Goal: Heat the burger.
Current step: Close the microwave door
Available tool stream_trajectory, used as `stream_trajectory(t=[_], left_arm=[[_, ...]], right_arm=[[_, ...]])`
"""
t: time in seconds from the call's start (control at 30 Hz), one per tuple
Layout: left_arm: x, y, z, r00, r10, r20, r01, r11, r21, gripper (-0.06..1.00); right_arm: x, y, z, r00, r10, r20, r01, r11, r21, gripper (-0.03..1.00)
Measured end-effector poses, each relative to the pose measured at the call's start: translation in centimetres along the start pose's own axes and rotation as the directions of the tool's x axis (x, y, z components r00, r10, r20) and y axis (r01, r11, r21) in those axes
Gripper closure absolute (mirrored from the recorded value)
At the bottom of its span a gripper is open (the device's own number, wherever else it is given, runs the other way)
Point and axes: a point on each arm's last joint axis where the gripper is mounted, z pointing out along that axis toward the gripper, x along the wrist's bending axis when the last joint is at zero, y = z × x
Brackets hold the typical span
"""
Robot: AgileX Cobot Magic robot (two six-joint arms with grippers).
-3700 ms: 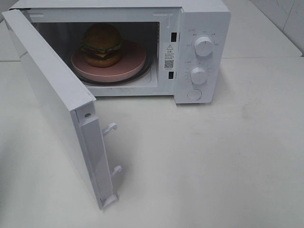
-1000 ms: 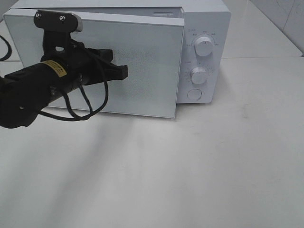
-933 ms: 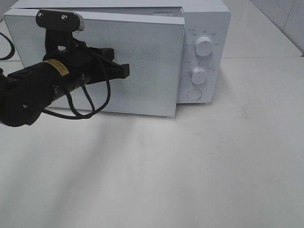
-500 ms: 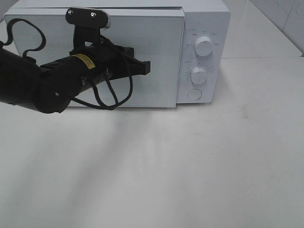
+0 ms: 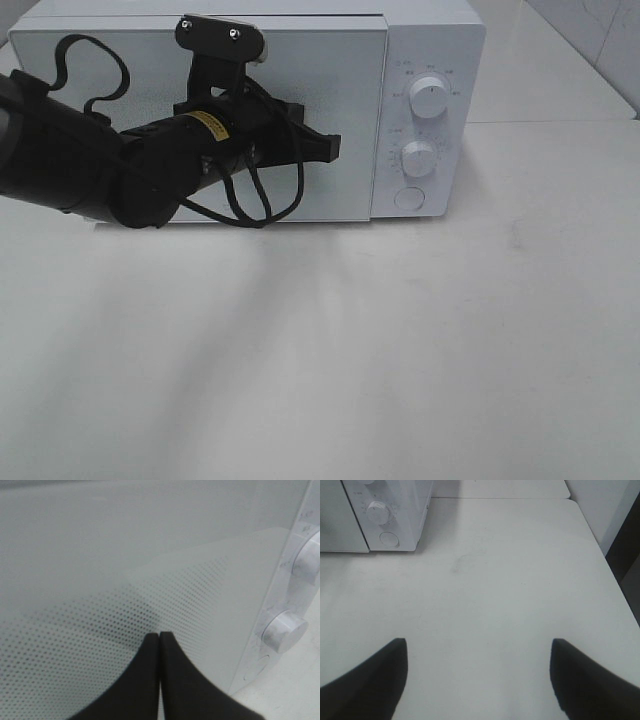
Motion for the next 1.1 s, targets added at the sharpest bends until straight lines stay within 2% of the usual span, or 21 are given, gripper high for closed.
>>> stream_trajectory(t=[0.43,0.6,0.8,0.9,0.93,0.97,1.07,1.1], left_arm=[[-0.9,0.3,1.2,1.0,-0.006,0.018,0.005,1.0,0.023,0.94],[-1.1,0.8,0.1,0.999,-0.046,0.004,0.046,0.999,0.013,0.94],[-1.1,1.1,-1.0,0.999,-0.051,0.004,0.051,0.998,0.021,0.94],[-1.1,0.9,-1.8,0.999,-0.052,0.011,0.051,0.996,0.076,0.94],[-1.2,0.6,-2.3,0.998,-0.053,0.021,0.049,0.989,0.137,0.93],[-1.4,0.4,-2.9,0.998,-0.056,0.033,0.048,0.976,0.215,0.84],[-1.5,0.2,-3.2,0.998,-0.058,0.038,0.046,0.965,0.257,0.79],[-1.6,0.1,-3.7,0.997,-0.059,0.051,0.039,0.947,0.32,0.64]], right_arm=[[0.0,0.0,0.0,1.0,0.0,-0.001,0.0,1.0,0.0,0.2],[0.0,0.0,0.0,1.0,0.0,-0.001,0.0,1.0,0.0,0.2],[0.0,0.0,0.0,1.0,0.0,-0.001,0.0,1.0,0.0,0.2],[0.0,0.0,0.0,1.0,0.0,-0.001,0.0,1.0,0.0,0.2],[0.0,0.0,0.0,1.0,0.0,-0.001,0.0,1.0,0.0,0.2],[0.0,0.0,0.0,1.0,0.0,-0.001,0.0,1.0,0.0,0.2],[0.0,0.0,0.0,1.0,0.0,-0.001,0.0,1.0,0.0,0.2],[0.0,0.0,0.0,1.0,0.0,-0.001,0.0,1.0,0.0,0.2]])
